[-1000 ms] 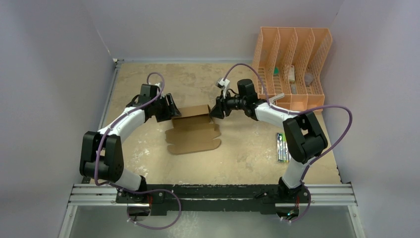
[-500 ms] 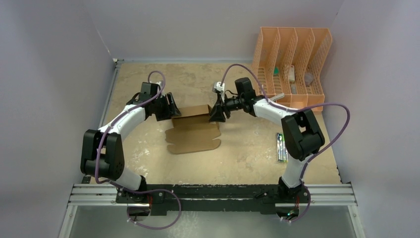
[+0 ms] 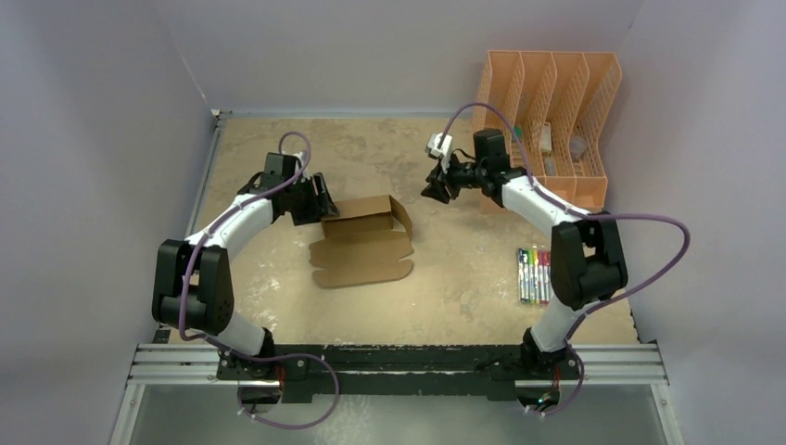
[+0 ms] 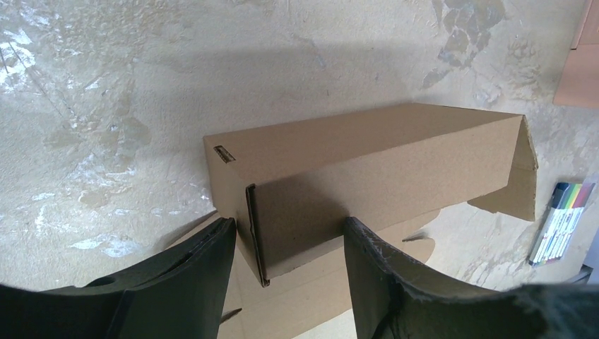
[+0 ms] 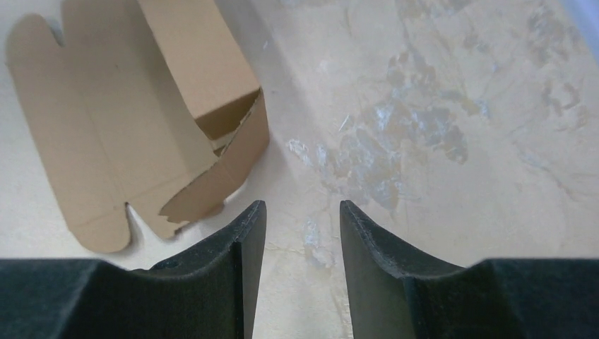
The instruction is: Fold the paper box
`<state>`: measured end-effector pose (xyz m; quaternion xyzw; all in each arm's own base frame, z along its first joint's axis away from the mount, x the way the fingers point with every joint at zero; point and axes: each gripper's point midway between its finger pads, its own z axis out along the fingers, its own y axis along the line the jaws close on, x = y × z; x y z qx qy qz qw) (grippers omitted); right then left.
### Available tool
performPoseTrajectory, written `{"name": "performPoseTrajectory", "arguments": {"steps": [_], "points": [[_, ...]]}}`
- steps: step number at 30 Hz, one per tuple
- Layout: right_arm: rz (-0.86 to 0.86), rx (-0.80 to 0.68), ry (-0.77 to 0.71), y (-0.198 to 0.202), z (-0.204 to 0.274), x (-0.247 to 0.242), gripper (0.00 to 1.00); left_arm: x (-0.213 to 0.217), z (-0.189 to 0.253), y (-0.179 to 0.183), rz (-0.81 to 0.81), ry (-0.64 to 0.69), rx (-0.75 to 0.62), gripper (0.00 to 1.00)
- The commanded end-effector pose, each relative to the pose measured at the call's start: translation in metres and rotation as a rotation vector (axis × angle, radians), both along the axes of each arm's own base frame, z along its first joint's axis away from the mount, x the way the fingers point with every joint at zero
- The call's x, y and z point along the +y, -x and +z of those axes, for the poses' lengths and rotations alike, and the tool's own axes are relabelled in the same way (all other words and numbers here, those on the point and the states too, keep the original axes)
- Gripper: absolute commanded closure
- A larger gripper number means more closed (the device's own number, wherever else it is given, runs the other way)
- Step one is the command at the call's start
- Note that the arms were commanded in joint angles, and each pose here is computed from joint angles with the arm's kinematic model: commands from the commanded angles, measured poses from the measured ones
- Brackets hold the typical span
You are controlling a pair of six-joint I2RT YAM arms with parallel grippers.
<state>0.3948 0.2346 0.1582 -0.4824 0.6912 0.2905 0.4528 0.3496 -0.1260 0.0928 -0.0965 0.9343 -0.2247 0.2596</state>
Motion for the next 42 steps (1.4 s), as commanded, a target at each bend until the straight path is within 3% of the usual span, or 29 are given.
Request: {"name": "performPoseTrajectory", "arguments": {"steps": [1, 10, 18, 25, 37, 42], "points": [[0.028, -0.040, 0.070, -0.005, -0.032, 0.004, 0.54, 0.000, 0.004, -0.007, -0.020, -0.019, -0.016, 0.43], [0.138, -0.032, 0.080, 0.014, -0.071, 0.047, 0.47, -0.004, 0.005, -0.006, -0.030, -0.002, -0.010, 0.43], [0.179, -0.050, 0.024, 0.028, -0.073, 0.082, 0.43, -0.012, 0.009, -0.002, -0.056, 0.047, -0.004, 0.43], [0.066, -0.129, -0.045, 0.014, -0.069, 0.094, 0.42, -0.019, 0.011, 0.007, -0.080, 0.091, 0.007, 0.43], [-0.012, -0.135, -0.088, 0.002, -0.080, 0.105, 0.54, -0.025, 0.005, 0.017, -0.121, 0.115, 0.042, 0.43], [-0.066, -0.163, -0.117, -0.002, -0.074, 0.109, 0.65, -0.028, 0.007, 0.018, -0.129, 0.121, 0.038, 0.43]]}}
